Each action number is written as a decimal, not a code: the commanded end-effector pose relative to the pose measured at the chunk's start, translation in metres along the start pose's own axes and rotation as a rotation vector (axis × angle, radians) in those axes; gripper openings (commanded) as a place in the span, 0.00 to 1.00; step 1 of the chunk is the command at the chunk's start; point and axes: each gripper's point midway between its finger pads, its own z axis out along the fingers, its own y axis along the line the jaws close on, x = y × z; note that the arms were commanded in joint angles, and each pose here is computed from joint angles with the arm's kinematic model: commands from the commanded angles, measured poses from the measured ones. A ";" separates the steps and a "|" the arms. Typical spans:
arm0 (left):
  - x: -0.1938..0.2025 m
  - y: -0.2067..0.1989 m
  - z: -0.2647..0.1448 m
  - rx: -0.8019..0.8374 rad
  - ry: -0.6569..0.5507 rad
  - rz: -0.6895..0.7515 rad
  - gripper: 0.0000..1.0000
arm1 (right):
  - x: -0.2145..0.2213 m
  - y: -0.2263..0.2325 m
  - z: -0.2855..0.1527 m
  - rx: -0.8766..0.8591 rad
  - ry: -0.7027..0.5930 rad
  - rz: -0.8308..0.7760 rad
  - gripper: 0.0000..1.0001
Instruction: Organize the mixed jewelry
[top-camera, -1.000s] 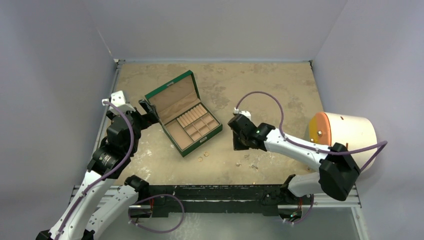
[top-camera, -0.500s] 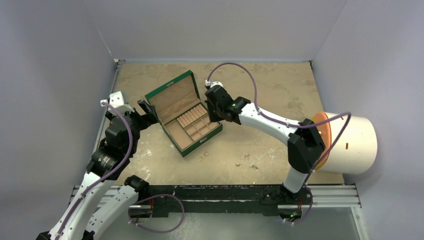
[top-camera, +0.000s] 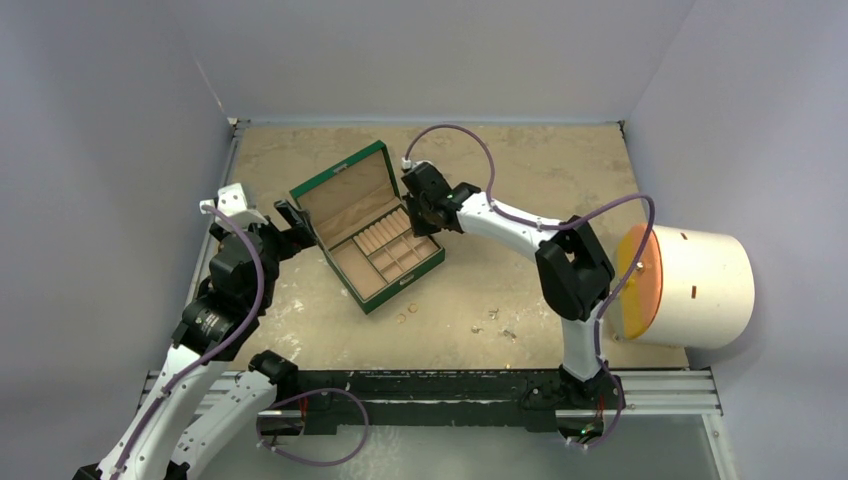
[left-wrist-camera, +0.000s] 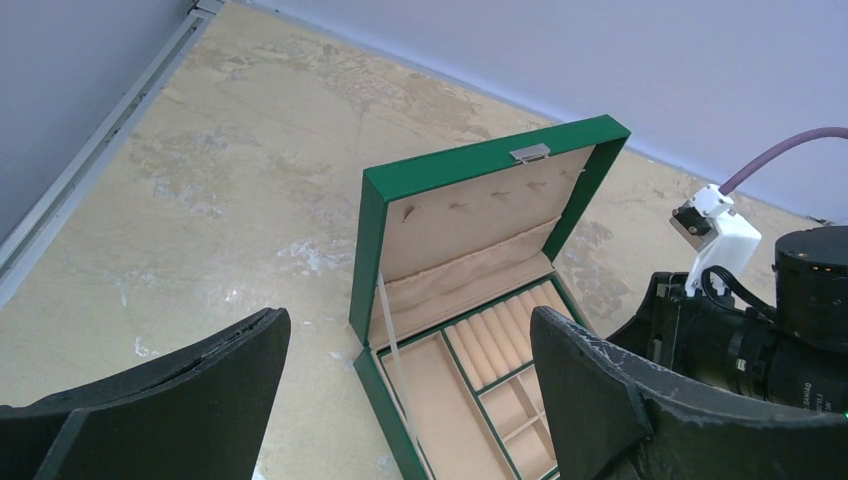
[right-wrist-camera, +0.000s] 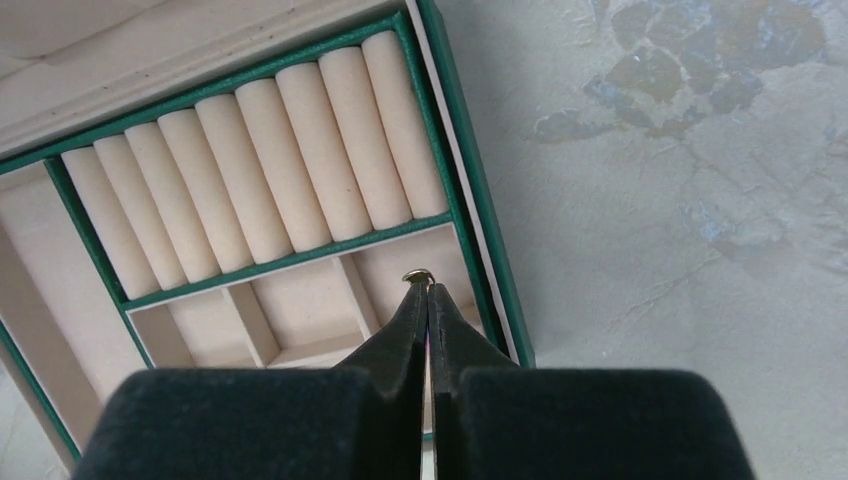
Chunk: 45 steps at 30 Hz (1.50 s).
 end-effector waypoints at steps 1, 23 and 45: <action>-0.015 -0.003 -0.001 0.011 -0.047 -0.024 0.90 | -0.028 0.012 -0.007 -0.050 -0.057 0.002 0.00; -0.014 -0.002 -0.001 0.007 -0.047 -0.023 0.90 | -0.027 0.005 -0.042 -0.055 -0.090 0.040 0.13; -0.007 -0.008 0.005 0.022 -0.018 -0.013 0.90 | 0.131 -0.088 -0.159 0.115 0.055 0.228 0.22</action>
